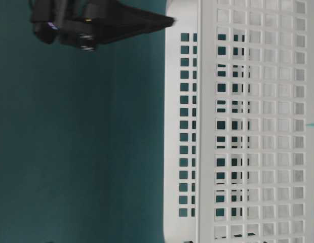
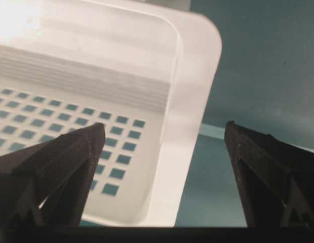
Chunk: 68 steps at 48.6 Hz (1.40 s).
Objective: Lift the white basket with both hands.
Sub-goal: 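Lower both grippers onto the basket's end rims and close on them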
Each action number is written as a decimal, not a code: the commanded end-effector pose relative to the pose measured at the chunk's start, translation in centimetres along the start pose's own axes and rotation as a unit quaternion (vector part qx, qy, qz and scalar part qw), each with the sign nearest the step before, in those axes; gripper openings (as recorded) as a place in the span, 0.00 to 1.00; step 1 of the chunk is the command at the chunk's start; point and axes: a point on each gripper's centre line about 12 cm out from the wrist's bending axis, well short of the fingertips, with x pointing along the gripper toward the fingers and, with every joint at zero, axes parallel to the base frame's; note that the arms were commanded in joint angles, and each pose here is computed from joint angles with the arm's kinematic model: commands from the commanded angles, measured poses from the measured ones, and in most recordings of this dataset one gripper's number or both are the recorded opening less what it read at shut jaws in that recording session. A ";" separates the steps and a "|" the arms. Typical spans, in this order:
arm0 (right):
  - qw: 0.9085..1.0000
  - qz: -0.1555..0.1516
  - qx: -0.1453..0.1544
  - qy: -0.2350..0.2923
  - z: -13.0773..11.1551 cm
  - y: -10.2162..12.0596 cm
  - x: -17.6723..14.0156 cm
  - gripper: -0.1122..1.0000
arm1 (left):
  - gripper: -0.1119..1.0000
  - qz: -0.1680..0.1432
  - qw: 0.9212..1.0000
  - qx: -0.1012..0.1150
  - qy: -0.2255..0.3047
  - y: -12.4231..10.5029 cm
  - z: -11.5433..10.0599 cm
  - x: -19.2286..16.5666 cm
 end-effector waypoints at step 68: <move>0.997 0.033 0.073 -0.021 -0.2 -1.1 7.7 0.62 | 0.68 0.037 0.999 -0.035 0.012 1.5 -0.5 10.5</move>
